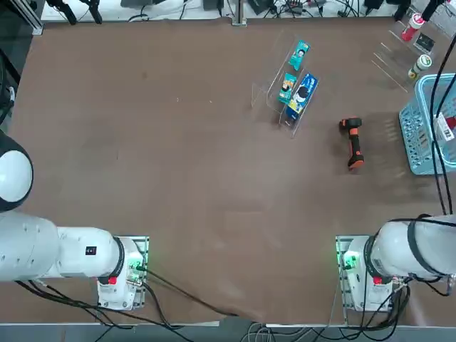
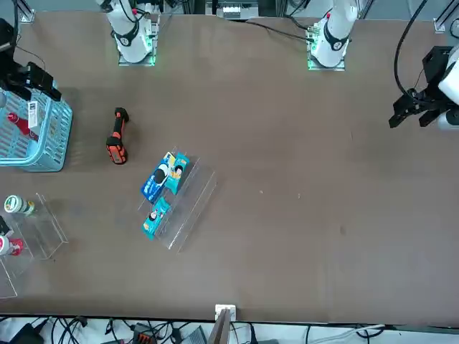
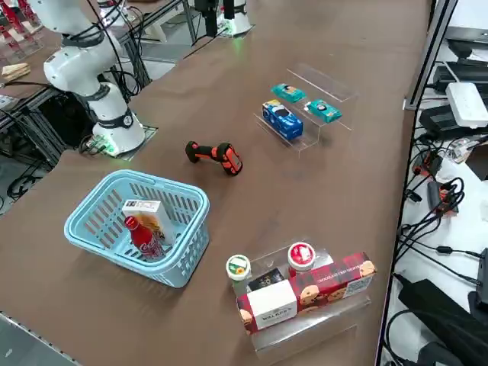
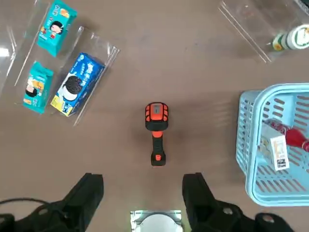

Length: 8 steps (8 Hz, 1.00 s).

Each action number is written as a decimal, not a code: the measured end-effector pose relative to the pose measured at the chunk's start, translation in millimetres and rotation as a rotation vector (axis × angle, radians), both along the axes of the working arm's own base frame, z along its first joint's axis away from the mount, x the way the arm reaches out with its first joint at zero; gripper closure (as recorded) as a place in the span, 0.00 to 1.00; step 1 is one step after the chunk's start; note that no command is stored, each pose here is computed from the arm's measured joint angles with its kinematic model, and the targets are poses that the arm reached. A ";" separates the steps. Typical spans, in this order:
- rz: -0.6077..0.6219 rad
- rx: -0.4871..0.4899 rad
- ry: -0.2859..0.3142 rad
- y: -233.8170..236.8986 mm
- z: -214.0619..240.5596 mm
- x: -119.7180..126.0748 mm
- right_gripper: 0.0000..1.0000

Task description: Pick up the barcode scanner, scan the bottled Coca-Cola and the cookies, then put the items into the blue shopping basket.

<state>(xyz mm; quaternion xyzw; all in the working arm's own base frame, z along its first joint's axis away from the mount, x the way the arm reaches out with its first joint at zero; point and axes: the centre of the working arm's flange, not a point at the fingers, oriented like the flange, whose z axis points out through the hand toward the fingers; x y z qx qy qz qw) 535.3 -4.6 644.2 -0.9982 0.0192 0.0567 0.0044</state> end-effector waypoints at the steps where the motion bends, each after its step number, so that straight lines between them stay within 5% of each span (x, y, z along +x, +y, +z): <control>1: -0.014 -0.002 -0.001 3.0 1.5 -1.2 0.00; 8: -0.010 -0.025 -0.040 33.4 2.7 3.2 0.00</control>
